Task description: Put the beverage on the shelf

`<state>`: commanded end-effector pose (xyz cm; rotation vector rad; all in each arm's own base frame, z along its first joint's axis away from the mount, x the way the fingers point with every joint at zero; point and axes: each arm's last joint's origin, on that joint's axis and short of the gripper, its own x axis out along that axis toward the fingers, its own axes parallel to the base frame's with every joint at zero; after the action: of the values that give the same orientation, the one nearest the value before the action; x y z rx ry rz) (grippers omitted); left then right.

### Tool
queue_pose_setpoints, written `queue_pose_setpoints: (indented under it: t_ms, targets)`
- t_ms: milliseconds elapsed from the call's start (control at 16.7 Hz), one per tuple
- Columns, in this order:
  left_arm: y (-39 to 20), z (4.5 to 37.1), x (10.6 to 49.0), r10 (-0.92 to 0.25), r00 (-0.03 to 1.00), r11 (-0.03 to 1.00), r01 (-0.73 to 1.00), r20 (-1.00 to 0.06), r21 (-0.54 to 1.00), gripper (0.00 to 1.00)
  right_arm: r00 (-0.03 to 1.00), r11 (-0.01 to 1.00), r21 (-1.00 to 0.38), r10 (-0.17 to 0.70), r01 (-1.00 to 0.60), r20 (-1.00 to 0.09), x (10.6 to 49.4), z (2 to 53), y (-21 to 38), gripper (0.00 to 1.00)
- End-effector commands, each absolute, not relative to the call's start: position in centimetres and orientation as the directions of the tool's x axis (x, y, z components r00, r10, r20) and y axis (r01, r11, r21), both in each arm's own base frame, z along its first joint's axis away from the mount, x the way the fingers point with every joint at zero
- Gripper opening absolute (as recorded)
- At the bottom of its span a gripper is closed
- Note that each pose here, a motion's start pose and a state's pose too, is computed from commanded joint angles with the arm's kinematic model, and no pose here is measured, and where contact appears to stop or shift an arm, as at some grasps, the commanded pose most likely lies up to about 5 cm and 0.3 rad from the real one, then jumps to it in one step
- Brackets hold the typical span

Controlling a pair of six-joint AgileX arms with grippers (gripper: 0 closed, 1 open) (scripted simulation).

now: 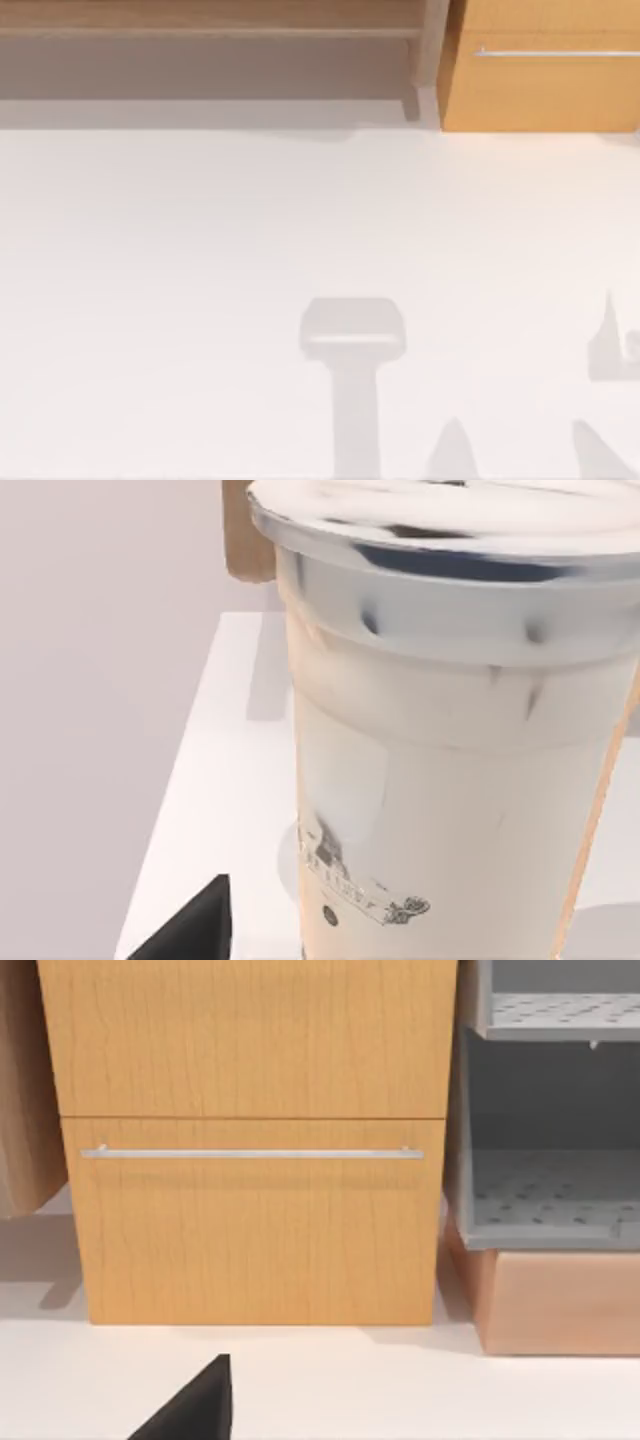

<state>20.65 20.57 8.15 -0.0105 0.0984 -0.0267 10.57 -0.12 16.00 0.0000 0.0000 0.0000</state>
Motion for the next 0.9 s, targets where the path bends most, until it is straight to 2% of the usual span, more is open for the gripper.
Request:
queue_pose_setpoints:
  t_ms: [240,660,900]
  targets:
    - [20.6,8.1,21.8,-0.028,0.995,1.0,0.027,-0.099,-0.012,1.0,1.0,1.0,0.0,0.0,0.0,0.0,10.6,16.0,-0.1,1.0]
    - [20.4,7.4,28.3,-0.027,0.995,1.0,0.026,-0.098,-0.012,1.0,1.0,1.0,0.0,0.0,0.0,0.0,10.6,16.0,-0.1,1.0]
    - [20.4,7.4,28.6,-0.027,0.995,1.0,0.026,-0.098,-0.012,1.0,1.0,1.0,0.0,0.0,0.0,0.0,10.6,16.0,-0.1,1.0]
